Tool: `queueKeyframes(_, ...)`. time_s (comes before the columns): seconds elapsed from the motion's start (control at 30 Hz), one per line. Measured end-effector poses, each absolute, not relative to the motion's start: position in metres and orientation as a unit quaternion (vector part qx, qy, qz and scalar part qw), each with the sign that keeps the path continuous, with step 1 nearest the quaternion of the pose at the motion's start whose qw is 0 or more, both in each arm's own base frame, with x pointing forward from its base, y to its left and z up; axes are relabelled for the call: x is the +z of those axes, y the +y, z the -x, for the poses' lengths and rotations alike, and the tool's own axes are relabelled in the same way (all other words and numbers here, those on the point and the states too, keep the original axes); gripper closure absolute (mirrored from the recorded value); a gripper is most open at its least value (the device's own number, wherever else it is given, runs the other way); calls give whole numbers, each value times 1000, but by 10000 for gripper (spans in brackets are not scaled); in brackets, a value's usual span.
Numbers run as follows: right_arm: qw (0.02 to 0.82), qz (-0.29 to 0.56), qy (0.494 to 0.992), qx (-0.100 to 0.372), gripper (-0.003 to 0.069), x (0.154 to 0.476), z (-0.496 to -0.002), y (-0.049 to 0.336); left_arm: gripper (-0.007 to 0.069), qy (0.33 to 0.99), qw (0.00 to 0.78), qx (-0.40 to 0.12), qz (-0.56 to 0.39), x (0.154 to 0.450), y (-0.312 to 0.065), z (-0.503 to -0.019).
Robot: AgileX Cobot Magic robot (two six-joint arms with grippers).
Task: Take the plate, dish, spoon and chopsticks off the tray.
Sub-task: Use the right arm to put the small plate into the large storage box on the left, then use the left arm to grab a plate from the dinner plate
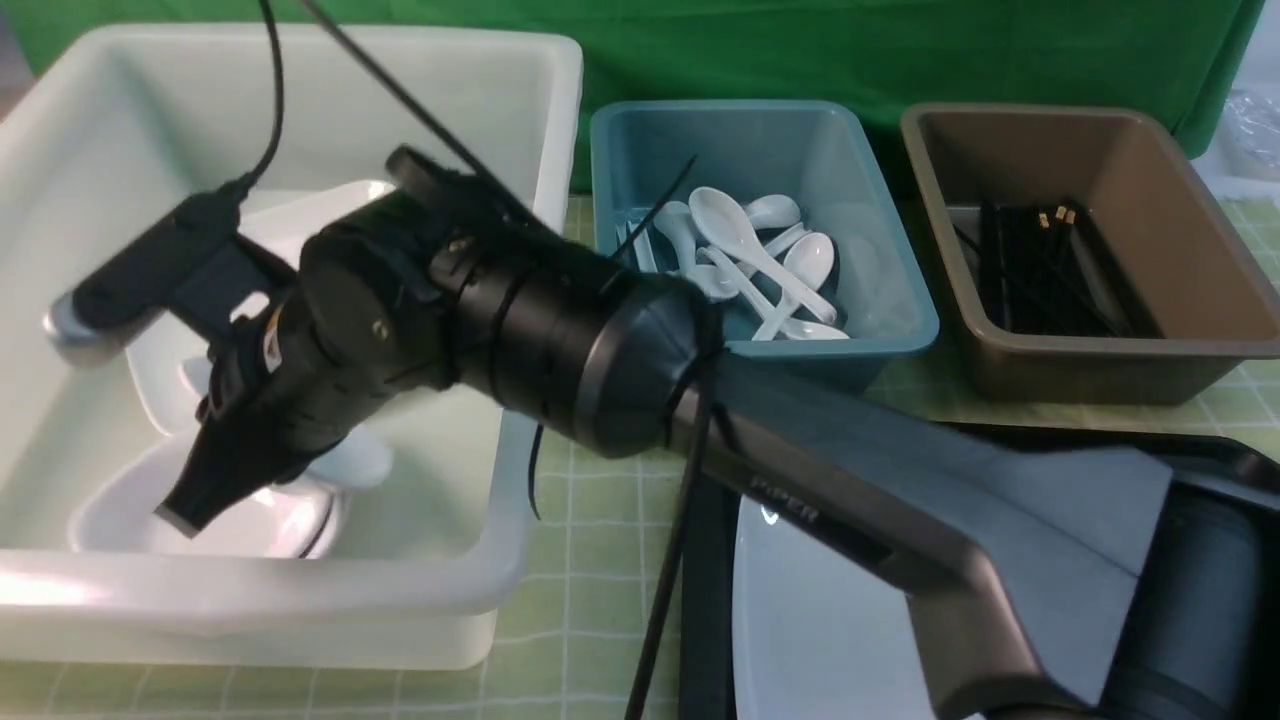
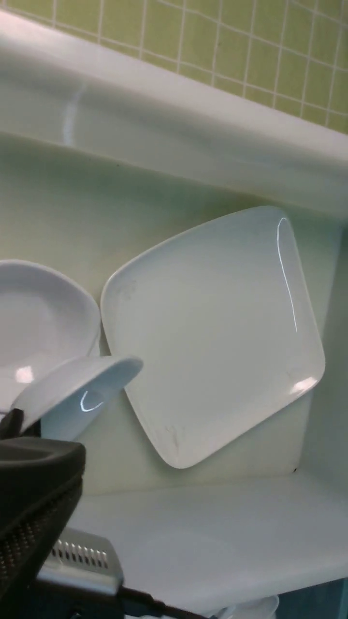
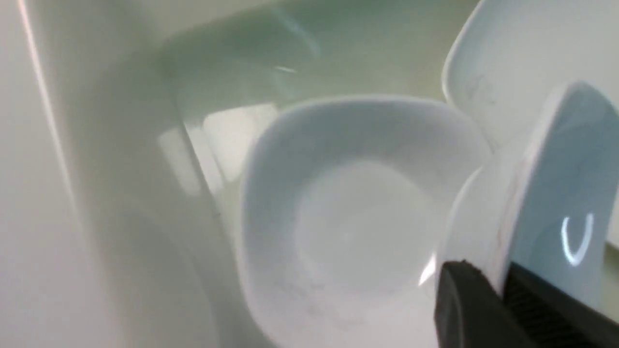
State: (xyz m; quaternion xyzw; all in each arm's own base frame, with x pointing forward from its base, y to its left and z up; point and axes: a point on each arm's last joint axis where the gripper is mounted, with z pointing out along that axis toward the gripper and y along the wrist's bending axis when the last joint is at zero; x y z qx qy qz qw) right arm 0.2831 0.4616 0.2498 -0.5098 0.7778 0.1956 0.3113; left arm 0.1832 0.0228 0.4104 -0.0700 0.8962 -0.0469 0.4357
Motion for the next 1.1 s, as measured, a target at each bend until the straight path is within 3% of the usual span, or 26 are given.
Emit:
queueKeyframes(0.1, 312, 513, 775, 198, 549, 250, -279, 465, 623, 892, 443, -53, 72, 411, 22, -184)
queueKeyframes(0.27, 321, 519, 765, 208, 349, 253, -268, 473, 623, 888, 449, -64, 73, 412, 21, -185)
queueKeyframes(0.47, 316, 526, 761, 208, 313, 256, -263, 475, 623, 889, 450, -61, 67, 412, 21, -185)
queueKeyframes(0.5, 311, 537, 761, 191, 313, 261, -262, 472, 623, 889, 450, -61, 66, 412, 20, -185)
queueKeyframes(0.57, 314, 547, 759, 163, 319, 268, -264, 466, 623, 889, 450, -60, 64, 412, 20, -185)
queueKeyframes(0.63, 318, 549, 769, 78, 383, 295, -270, 445, 623, 888, 451, -63, 58, 412, 19, -186)
queueKeyframes(0.67, 324, 546, 770, 66, 398, 299, -272, 442, 623, 888, 451, -66, 58, 412, 19, -186)
queueKeyframes(0.8, 356, 484, 798, -47, 588, 368, -293, 379, 623, 886, 451, -104, 32, 412, 7, -190)
queueKeyframes(0.83, 359, 478, 800, -49, 594, 371, -294, 376, 623, 885, 451, -109, 24, 412, 6, -191)
queueKeyframes(0.97, 396, 394, 829, -15, 641, 431, -314, 302, 623, 889, 421, -164, -74, 404, -34, -201)
queueKeyframes(1.1, 367, 345, 863, 29, 641, 447, -316, 239, 623, 897, 376, -171, -155, 390, -73, -206)
